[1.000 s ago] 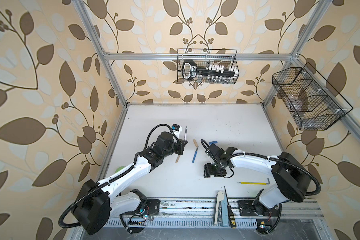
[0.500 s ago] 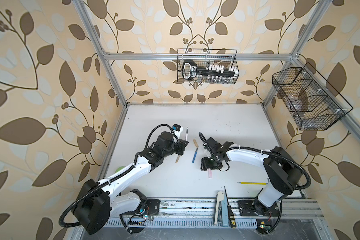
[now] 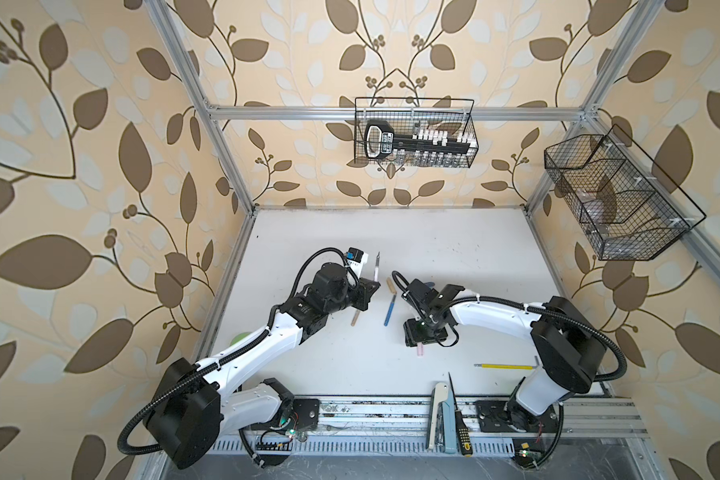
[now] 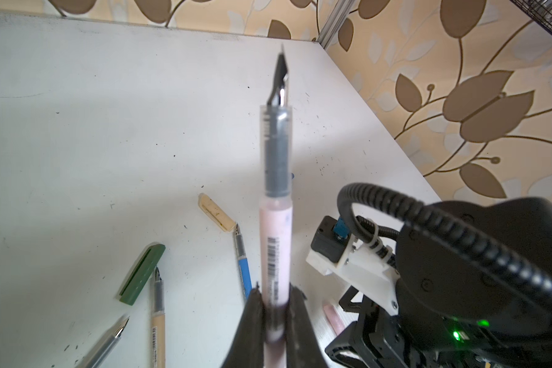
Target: Insert the pens into the pen caps
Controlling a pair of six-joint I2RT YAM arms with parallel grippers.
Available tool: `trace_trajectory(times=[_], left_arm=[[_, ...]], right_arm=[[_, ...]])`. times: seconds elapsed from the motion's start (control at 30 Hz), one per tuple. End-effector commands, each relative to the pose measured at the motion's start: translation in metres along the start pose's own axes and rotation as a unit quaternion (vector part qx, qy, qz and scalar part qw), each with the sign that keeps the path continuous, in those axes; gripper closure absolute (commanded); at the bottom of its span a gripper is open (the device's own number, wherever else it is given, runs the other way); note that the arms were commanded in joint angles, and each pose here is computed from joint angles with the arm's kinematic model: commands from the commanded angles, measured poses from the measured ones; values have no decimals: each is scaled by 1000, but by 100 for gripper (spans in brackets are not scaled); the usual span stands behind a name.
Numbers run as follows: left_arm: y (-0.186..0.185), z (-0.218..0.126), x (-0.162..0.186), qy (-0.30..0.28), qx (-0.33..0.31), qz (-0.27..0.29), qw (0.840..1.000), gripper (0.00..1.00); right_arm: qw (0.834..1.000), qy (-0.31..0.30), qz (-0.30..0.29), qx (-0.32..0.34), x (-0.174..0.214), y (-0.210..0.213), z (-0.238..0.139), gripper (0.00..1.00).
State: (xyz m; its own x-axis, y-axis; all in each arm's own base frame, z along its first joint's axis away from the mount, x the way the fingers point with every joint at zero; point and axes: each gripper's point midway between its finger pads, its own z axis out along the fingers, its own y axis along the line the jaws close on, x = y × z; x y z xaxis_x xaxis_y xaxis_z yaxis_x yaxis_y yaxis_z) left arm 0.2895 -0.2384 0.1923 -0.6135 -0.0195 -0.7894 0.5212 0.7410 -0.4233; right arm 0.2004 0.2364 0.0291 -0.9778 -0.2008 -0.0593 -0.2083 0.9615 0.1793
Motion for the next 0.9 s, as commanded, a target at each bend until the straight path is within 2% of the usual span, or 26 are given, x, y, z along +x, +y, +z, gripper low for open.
trace_trajectory(times=[0.0, 0.33, 0.6, 0.77, 0.87], left_arm=[[-7, -3, -11, -22, 22, 2, 1000, 100], [-9, -3, -10, -22, 31, 1, 999, 100], [-11, 0, -8, -17, 37, 2, 999, 100], [-10, 2, -6, -15, 37, 5, 999, 100], [-10, 5, -4, -11, 40, 6, 999, 100]], right_arm=[[999, 18, 20, 27, 10, -6, 12, 39], [998, 29, 28, 53, 17, -15, 27, 52], [996, 40, 19, 81, 29, -25, 32, 68], [996, 25, 14, 87, 23, -29, 29, 79], [997, -7, 17, 75, 8, -30, 23, 84]])
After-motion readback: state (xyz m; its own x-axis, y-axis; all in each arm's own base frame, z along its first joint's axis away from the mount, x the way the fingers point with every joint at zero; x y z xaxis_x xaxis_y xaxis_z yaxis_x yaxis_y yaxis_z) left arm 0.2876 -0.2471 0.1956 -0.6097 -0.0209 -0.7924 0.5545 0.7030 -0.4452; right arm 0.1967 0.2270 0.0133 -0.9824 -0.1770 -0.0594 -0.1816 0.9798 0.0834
